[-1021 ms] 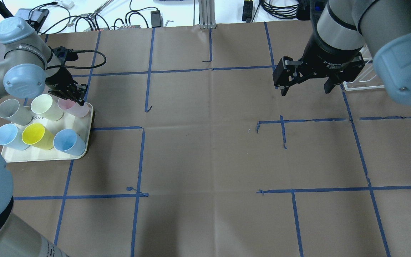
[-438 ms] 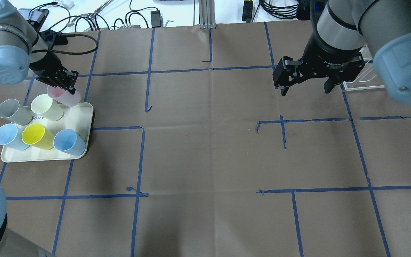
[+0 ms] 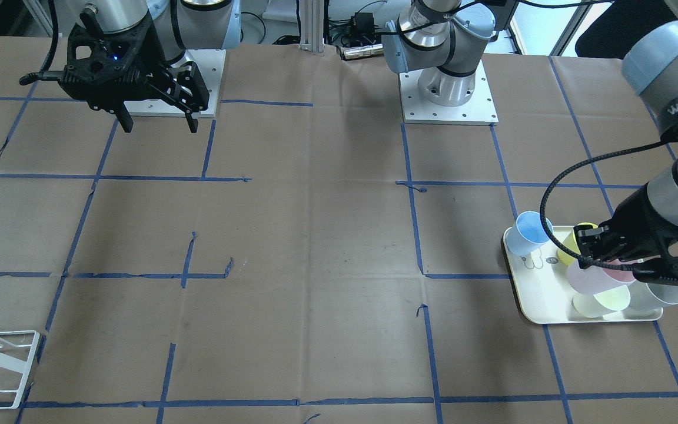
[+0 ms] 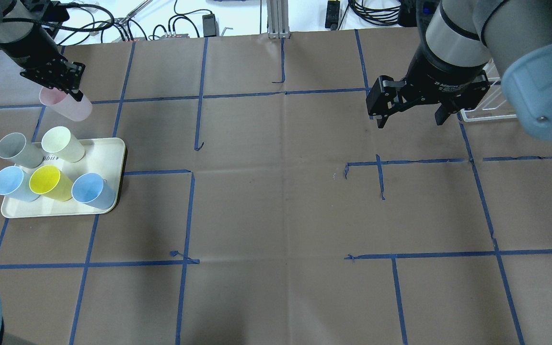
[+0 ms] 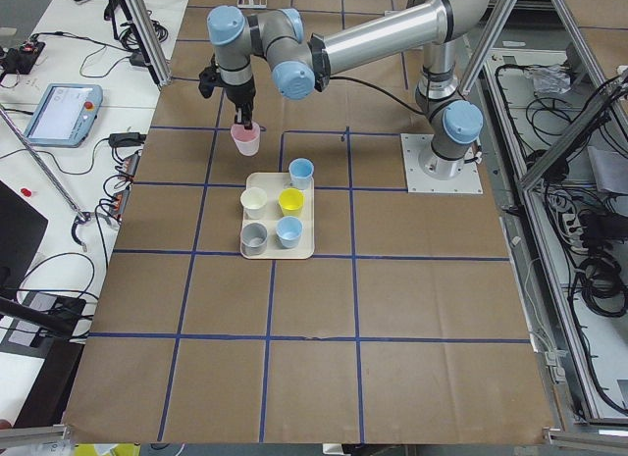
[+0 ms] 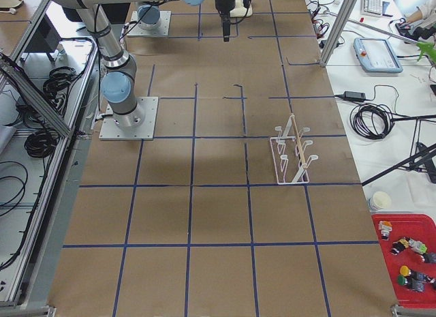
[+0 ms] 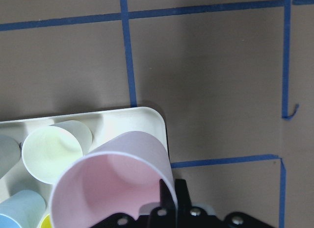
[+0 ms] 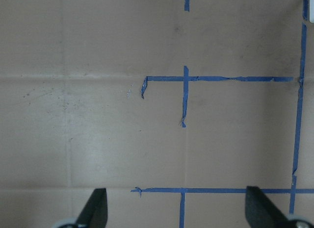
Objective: Transfer IKEA cup to right arm and place on rack
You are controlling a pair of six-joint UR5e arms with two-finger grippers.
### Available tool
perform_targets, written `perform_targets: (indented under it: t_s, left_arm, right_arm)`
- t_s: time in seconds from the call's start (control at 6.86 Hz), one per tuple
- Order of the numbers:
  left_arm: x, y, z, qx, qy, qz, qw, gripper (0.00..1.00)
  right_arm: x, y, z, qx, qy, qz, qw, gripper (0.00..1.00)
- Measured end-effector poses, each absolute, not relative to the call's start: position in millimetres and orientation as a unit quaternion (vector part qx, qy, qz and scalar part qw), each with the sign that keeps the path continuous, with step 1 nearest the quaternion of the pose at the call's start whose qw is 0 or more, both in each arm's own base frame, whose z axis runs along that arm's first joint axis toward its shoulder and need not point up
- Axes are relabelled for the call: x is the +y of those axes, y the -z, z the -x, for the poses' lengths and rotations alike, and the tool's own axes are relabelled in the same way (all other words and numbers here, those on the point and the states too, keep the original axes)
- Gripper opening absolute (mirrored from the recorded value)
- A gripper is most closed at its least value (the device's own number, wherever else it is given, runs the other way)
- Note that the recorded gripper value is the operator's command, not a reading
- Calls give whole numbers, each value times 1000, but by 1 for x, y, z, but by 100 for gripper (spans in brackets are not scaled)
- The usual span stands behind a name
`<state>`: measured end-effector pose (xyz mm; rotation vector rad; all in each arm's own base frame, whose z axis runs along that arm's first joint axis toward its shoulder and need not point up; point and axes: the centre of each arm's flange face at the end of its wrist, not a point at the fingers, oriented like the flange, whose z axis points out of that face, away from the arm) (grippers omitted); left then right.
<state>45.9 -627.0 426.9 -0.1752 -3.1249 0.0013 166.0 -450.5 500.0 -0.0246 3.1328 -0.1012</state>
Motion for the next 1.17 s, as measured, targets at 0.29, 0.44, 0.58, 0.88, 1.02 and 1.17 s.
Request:
perform_targets:
  t_s: [0.29, 0.44, 0.58, 0.88, 1.02, 1.17]
  left_arm:
    - [-614, -457, -13, -997, -16, 75, 20, 0]
    - [-609, -462, 5, -995, -27, 86, 41, 0]
    - [-607, -461, 18, -992, -42, 99, 61, 0]
    - [-610, -458, 35, -980, -89, 146, 100, 0]
    - [-610, -453, 39, -973, -113, 171, 110, 0]
    - [-611, -446, 45, -963, -142, 193, 124, 0]
  right_arm:
    - [-451, -500, -166, 999, 32, 8, 4, 100]
    - [-451, -500, -166, 999, 32, 8, 4, 100]
    - [-450, -500, -166, 999, 32, 8, 4, 100]
    - [-450, -498, -165, 999, 31, 8, 3, 100]
    - [-450, -498, -165, 1000, 30, 8, 4, 100]
    - [-450, -498, -165, 1000, 30, 7, 4, 100]
